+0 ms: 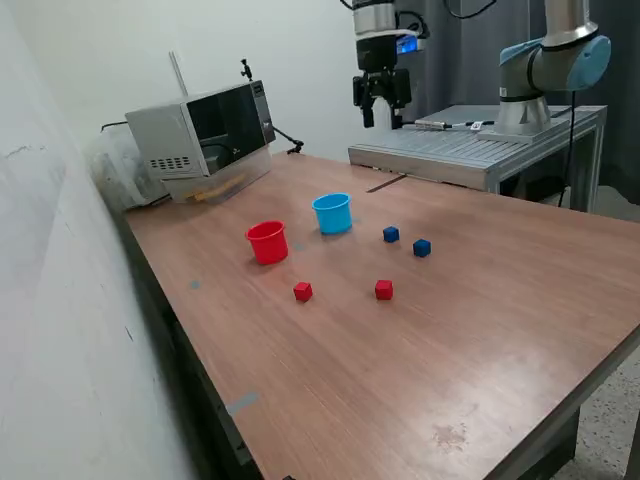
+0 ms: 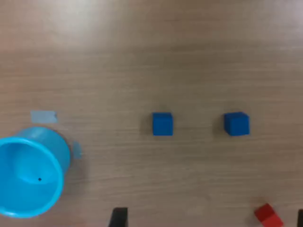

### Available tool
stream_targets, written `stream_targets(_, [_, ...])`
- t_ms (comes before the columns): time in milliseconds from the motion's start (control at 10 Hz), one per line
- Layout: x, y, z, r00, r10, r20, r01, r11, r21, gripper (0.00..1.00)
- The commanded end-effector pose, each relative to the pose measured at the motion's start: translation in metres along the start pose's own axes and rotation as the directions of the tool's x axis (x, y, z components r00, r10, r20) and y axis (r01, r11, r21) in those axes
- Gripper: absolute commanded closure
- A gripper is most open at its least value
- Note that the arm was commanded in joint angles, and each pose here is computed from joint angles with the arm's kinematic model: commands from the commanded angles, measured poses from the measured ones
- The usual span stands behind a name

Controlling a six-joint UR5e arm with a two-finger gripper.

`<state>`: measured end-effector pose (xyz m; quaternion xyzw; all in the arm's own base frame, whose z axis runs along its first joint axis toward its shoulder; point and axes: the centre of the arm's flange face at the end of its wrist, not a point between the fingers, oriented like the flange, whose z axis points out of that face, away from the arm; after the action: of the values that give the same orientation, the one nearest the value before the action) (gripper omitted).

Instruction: Place red objects in the red bin, and blue objects in the blue bin.

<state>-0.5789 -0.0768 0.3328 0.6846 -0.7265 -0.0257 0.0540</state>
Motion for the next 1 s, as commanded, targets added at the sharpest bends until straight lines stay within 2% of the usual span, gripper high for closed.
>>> stream_targets(0, [-0.009, 0.007, 0.069, 1.000, -0.002, -0.010, 0.003, 1.000, 0.024, 0.00])
stream_targets(300, [-0.010, 0.011, 0.118, 1.000, 0.008, -0.008, -0.008, 0.999, 0.052, 0.00])
stream_targets(500, [-0.013, 0.012, 0.149, 0.995, 0.095, 0.004, -0.095, 0.990, 0.099, 0.00])
stream_targets(900, [-0.008, 0.002, 0.198, 0.995, 0.100, 0.013, -0.101, 0.985, 0.139, 0.00])
